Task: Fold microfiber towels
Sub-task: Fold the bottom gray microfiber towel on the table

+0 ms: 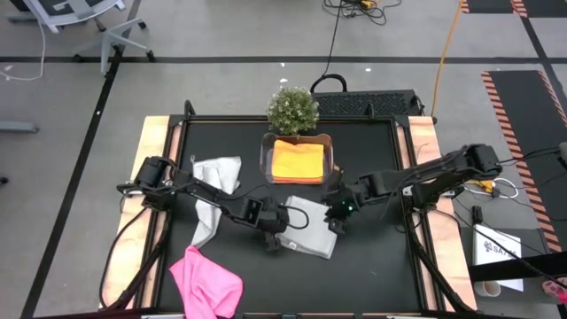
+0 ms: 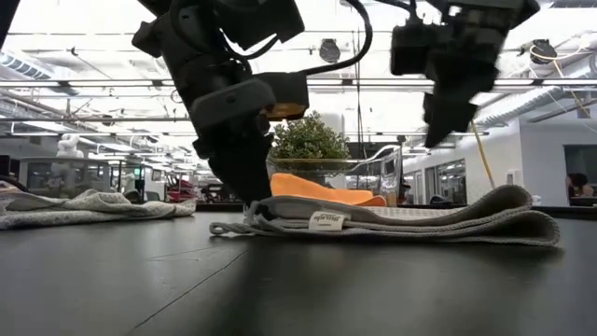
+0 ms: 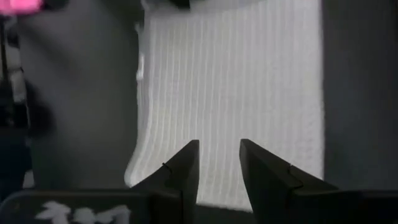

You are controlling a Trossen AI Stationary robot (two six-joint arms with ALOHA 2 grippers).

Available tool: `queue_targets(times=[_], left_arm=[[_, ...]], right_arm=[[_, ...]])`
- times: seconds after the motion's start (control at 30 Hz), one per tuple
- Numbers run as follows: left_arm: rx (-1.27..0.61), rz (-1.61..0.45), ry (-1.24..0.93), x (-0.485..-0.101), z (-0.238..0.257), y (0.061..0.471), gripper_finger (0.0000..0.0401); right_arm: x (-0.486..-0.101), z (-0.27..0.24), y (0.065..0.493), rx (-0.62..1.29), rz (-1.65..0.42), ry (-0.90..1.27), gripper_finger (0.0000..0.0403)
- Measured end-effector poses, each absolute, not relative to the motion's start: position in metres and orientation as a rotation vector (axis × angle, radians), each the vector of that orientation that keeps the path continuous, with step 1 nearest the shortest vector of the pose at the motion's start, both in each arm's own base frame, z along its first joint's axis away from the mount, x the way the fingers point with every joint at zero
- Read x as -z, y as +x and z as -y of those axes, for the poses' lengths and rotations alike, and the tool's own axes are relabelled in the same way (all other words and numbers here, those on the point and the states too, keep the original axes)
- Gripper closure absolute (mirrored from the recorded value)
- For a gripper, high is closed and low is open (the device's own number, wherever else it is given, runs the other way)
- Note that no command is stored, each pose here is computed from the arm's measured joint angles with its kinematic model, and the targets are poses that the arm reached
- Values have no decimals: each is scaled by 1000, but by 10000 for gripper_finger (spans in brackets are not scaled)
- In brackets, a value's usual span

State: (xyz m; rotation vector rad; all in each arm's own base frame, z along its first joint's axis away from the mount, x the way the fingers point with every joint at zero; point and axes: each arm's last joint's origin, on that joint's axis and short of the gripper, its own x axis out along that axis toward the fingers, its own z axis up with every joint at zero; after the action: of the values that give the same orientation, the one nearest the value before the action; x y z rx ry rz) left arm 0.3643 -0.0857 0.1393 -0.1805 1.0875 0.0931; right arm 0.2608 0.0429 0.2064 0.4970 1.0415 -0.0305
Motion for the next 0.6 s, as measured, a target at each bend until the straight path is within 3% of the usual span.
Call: queue_targets(times=[0.3,0.6], left_arm=[[-128,-1085,-291,-139,113,357,394],[-112,-1016,-413,-144,148,351,394]], right_arm=[[-162,-68,247,11,-1202,458,293],[-133,-72,235,-21,-1163,457,293]])
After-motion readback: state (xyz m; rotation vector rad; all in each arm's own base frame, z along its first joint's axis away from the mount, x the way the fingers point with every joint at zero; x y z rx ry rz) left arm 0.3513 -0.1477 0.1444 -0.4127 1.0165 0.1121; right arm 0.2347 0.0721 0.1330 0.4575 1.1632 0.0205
